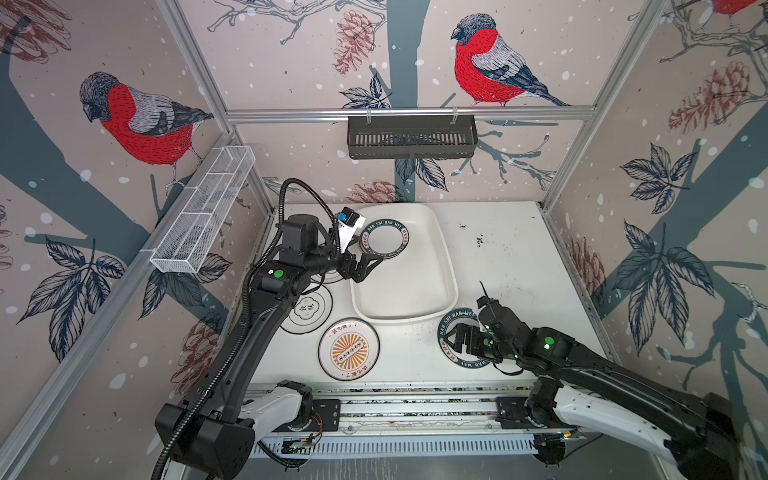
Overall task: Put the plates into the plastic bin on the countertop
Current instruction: 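Move the right gripper down to the remaining green-rimmed plate's rim, then close the right gripper on the green-rimmed plate's rim nearest the robot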
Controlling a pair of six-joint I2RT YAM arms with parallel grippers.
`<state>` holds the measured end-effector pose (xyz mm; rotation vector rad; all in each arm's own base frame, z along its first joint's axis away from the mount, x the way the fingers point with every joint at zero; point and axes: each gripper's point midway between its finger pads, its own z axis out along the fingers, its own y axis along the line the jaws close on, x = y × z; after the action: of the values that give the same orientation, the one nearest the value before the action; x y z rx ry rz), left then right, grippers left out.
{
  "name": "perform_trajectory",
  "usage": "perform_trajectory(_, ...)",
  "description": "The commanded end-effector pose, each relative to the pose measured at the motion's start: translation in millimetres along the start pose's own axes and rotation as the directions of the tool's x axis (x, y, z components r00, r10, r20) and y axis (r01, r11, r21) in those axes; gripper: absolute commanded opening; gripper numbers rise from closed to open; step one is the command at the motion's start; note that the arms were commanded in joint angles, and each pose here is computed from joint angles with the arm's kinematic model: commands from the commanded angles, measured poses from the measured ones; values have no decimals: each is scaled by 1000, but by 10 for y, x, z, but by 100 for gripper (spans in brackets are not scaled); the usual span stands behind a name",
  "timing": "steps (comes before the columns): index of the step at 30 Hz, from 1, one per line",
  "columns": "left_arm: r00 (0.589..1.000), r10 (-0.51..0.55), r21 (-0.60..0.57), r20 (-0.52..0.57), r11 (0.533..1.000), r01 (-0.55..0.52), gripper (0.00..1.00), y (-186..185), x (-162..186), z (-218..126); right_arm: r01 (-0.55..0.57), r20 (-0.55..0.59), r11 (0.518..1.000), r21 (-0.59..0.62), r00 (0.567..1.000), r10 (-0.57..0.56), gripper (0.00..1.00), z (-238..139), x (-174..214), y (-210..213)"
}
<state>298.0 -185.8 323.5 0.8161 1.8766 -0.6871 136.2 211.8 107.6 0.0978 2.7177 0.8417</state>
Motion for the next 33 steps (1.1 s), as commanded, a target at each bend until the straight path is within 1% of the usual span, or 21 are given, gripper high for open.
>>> perform_trajectory(1,1000,16,13,25,1000,-16,97,-29,-49,-5,38,50,999,35,998,-40,93,58,-79,108)
perform_trajectory(4,1000,14,15,28,1000,-14,97,-32,-49,-5,100,23,991,86,994,-103,91,154,-9,165)
perform_trajectory(5,1000,14,16,28,1000,-15,97,-35,-49,-4,119,16,989,89,993,-121,91,182,26,197)
perform_trajectory(7,999,16,15,30,1000,-16,97,-36,-59,-8,146,-8,986,75,989,-146,88,245,104,259)
perform_trajectory(9,1000,13,14,28,1000,-13,97,-30,-53,-5,149,-34,987,61,989,-147,82,312,187,283)
perform_trajectory(13,1000,12,15,27,1000,-12,97,-31,-52,-4,123,-67,992,19,990,-121,76,428,364,289)
perform_trajectory(16,1000,12,13,26,1000,-13,97,-29,-51,-5,105,-81,994,5,991,-105,75,483,450,268)
perform_trajectory(23,1000,17,14,26,1000,-17,97,-34,-58,-9,95,-90,995,-18,991,-96,73,528,477,316)
perform_trajectory(26,1000,15,14,26,1000,-15,97,-28,-59,-1,93,-120,995,-39,988,-97,73,576,539,338)
perform_trajectory(33,1000,14,16,27,1000,-14,97,-22,-68,7,111,-147,994,8,983,-109,73,684,571,260)
